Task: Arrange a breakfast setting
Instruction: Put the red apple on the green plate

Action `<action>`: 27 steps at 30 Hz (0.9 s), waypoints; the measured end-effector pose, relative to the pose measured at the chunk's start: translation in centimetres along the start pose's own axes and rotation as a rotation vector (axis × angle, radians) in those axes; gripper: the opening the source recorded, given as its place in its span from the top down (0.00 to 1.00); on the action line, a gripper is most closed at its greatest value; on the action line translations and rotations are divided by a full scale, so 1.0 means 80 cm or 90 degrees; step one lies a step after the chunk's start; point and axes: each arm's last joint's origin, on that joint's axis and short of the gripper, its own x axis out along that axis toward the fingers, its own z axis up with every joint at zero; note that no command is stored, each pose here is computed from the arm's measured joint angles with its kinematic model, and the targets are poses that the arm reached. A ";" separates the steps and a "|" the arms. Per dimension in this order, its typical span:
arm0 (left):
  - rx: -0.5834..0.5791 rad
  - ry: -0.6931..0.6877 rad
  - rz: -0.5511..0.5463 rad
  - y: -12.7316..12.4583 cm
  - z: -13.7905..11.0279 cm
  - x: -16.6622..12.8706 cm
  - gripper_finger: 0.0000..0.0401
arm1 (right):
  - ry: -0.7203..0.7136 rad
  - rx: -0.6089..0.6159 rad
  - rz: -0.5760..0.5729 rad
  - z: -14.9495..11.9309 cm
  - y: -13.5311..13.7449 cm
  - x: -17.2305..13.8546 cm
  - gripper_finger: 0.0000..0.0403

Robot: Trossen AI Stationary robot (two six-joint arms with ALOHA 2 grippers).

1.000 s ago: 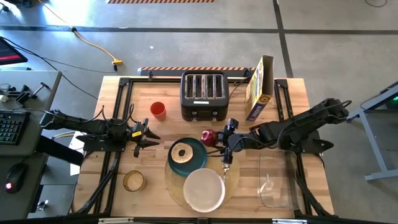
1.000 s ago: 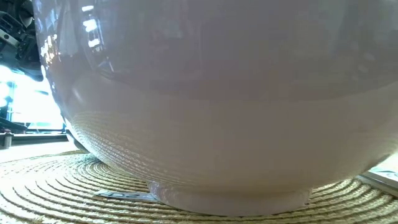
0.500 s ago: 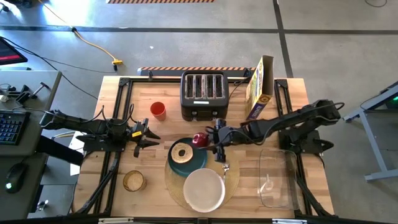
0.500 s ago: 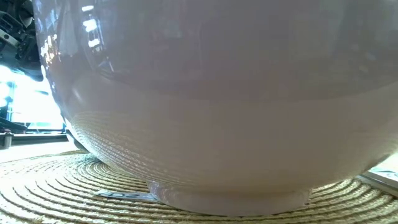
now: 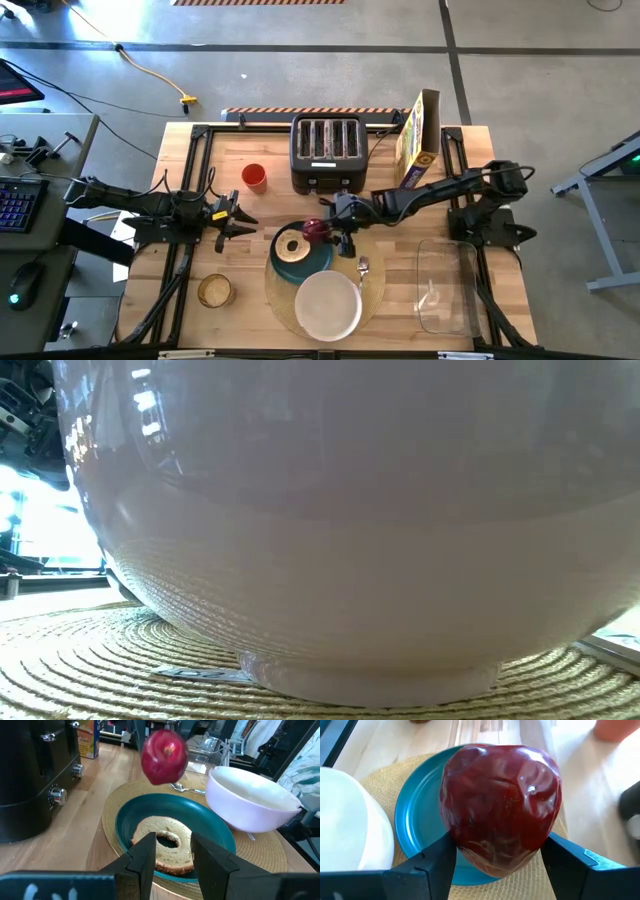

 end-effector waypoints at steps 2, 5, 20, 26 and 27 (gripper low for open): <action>0.000 0.000 0.000 0.000 0.000 0.000 0.72 | 0.006 0.004 0.013 -0.003 -0.004 0.006 0.41; 0.000 0.000 0.000 0.000 0.000 0.000 0.72 | 0.014 0.010 0.031 -0.006 -0.008 0.015 0.41; 0.000 0.000 0.000 0.000 0.000 0.000 0.72 | 0.016 0.024 0.074 -0.017 -0.018 0.045 0.41; 0.000 0.000 0.000 0.000 0.000 0.000 0.72 | 0.024 0.047 0.078 -0.022 -0.016 0.054 0.41; 0.000 0.000 0.000 0.000 0.000 0.000 0.72 | 0.025 0.052 0.078 -0.022 -0.016 0.054 0.41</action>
